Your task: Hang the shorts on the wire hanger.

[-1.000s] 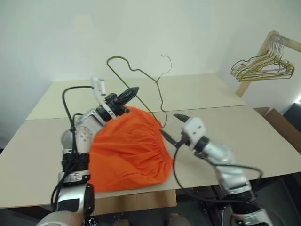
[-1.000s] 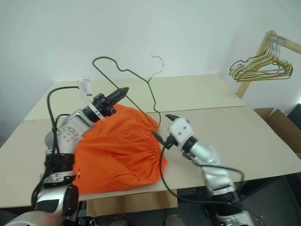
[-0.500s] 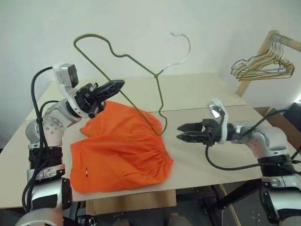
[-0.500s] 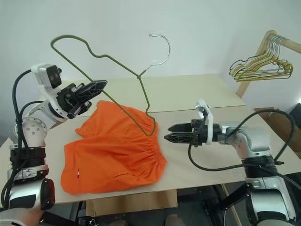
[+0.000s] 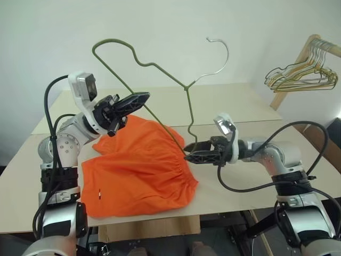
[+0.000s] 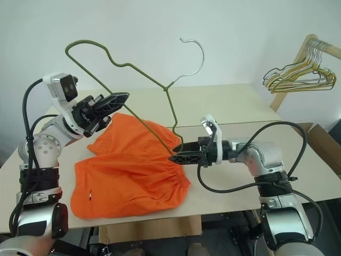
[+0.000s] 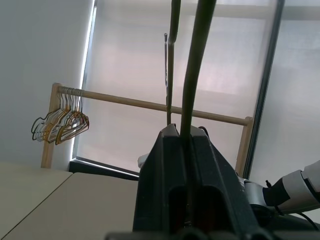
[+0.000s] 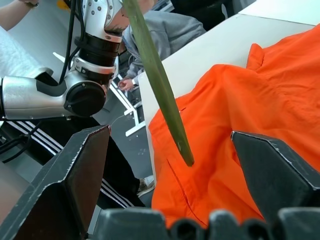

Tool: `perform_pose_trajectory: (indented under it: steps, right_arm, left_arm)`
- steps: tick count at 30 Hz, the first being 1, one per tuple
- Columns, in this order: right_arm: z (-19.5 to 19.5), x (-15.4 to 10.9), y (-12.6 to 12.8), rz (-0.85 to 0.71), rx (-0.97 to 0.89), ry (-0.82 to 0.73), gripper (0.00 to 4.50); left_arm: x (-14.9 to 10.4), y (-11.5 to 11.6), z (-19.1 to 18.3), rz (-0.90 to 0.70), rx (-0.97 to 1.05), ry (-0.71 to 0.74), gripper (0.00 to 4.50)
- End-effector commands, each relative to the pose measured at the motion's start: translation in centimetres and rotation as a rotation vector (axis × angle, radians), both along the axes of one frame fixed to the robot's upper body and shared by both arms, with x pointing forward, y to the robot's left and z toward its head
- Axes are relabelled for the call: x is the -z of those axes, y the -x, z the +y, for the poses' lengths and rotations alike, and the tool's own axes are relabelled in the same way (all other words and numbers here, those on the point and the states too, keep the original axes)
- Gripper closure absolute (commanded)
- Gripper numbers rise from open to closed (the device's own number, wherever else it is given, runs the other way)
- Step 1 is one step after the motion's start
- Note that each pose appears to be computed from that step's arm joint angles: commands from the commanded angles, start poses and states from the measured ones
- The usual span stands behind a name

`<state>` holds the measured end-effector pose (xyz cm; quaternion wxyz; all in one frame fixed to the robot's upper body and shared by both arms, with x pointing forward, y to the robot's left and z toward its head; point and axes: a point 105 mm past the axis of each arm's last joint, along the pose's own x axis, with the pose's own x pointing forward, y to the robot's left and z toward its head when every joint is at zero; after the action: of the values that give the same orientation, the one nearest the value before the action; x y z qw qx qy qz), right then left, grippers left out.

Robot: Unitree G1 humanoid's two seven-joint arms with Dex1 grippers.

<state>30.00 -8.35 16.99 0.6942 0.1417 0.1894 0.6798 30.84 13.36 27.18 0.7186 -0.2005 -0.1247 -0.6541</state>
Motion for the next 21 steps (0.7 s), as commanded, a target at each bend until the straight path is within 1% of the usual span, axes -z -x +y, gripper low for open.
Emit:
perform_pose_trajectory:
  steps: [1, 2, 4, 10, 12, 13, 14, 15, 17, 19, 21]
  right_arm:
    - [0.5, -1.4, -0.1, -0.061, -0.009, -0.009, 0.37]
    - [0.5, -1.5, -0.2, -0.057, -0.004, -0.014, 0.58]
    - [0.5, -1.6, -0.3, -0.058, 0.004, -0.015, 1.3]
    - [0.4, -1.7, -0.4, -0.069, 0.007, -0.015, 3.15]
    - [0.4, -1.7, -0.4, -0.072, 0.008, -0.016, 3.87]
    - [0.4, -1.7, -0.5, -0.072, 0.009, -0.016, 4.1]
    - [0.4, -1.7, -0.5, -0.073, 0.01, -0.017, 4.42]
    - [0.3, -1.7, -0.5, -0.074, 0.01, -0.018, 4.49]
    - [0.3, -1.7, -0.5, -0.075, 0.013, -0.017, 4.49]
    - [0.3, -1.7, -0.5, -0.074, 0.018, -0.021, 4.5]
    - [0.2, -1.9, -0.4, -0.071, 0.026, -0.038, 4.5]
  left_arm:
    - [-0.6, 0.5, -0.1, -0.041, 0.007, 0.011, 4.5]
    - [-0.5, 0.5, -0.1, -0.038, 0.01, 0.01, 4.5]
    - [-0.3, 0.5, -0.2, -0.033, 0.013, 0.011, 4.5]
    - [0.0, 0.2, -0.4, -0.02, 0.0, 0.027, 4.5]
    - [0.3, 0.0, -0.5, -0.014, -0.006, 0.03, 4.5]
    - [0.3, -0.1, -0.5, -0.013, -0.007, 0.03, 4.5]
    - [0.7, -0.2, -0.5, -0.016, -0.025, 0.02, 4.5]
    - [1.0, -0.4, -0.5, -0.017, -0.042, 0.011, 4.5]
    - [1.7, -0.8, -0.5, 0.01, -0.055, -0.008, 4.5]
    - [2.6, -1.4, -0.5, 0.034, -0.092, -0.021, 3.96]
    - [4.1, -1.7, -0.6, 0.045, -0.117, -0.071, 3.45]
